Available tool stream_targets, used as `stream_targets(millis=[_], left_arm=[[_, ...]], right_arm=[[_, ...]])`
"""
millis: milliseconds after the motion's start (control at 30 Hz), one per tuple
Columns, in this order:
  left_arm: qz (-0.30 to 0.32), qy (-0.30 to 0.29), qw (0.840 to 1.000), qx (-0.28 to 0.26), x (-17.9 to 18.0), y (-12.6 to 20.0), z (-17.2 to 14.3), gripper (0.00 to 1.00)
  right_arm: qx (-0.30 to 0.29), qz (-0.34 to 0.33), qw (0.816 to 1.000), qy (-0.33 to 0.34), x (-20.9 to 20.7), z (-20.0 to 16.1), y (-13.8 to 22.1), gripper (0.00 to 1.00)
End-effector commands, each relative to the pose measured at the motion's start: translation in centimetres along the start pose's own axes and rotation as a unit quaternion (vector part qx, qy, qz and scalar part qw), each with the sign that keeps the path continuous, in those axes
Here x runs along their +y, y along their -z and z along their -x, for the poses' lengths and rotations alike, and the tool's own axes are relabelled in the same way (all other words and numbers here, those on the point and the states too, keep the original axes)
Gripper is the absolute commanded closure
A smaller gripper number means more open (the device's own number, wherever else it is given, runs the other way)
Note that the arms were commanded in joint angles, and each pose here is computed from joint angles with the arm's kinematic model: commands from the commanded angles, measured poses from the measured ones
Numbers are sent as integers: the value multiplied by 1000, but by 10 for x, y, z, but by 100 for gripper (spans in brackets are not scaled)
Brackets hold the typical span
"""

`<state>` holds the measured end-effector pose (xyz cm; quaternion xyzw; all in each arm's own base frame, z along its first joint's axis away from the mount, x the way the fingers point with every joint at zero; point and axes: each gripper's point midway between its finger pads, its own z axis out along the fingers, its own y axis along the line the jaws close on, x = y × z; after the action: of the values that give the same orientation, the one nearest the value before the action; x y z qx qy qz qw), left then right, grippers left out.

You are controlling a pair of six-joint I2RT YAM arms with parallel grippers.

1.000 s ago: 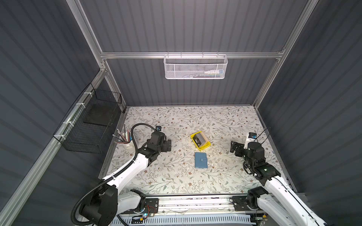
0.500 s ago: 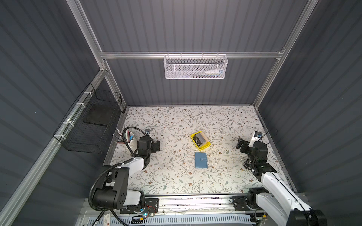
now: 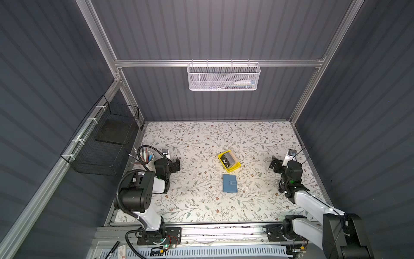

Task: Insert credit cards into a card holder
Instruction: Reset both arms

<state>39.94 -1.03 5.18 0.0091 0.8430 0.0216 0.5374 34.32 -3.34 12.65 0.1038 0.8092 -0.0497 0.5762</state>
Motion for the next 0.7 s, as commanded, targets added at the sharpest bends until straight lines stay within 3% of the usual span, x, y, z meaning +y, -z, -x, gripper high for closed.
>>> stream_targets(millis=[0, 333, 533, 667], left_arm=[[-15, -8, 1000, -6, -3, -11, 16, 0], [-8, -4, 1000, -6, -1, -14, 17, 0], [-8, -4, 1000, -7, -1, -14, 18, 0], [-7, -4, 1000, -7, -1, -14, 18, 0]], right_arm=[[-31, -2, 1000, 4, -1, 14, -5, 1], [-74, 15, 997, 3, 3, 26, -16, 1], [-89, 50, 995, 6, 10, 10, -28, 1], [-59, 48, 997, -16, 2, 8, -38, 1]])
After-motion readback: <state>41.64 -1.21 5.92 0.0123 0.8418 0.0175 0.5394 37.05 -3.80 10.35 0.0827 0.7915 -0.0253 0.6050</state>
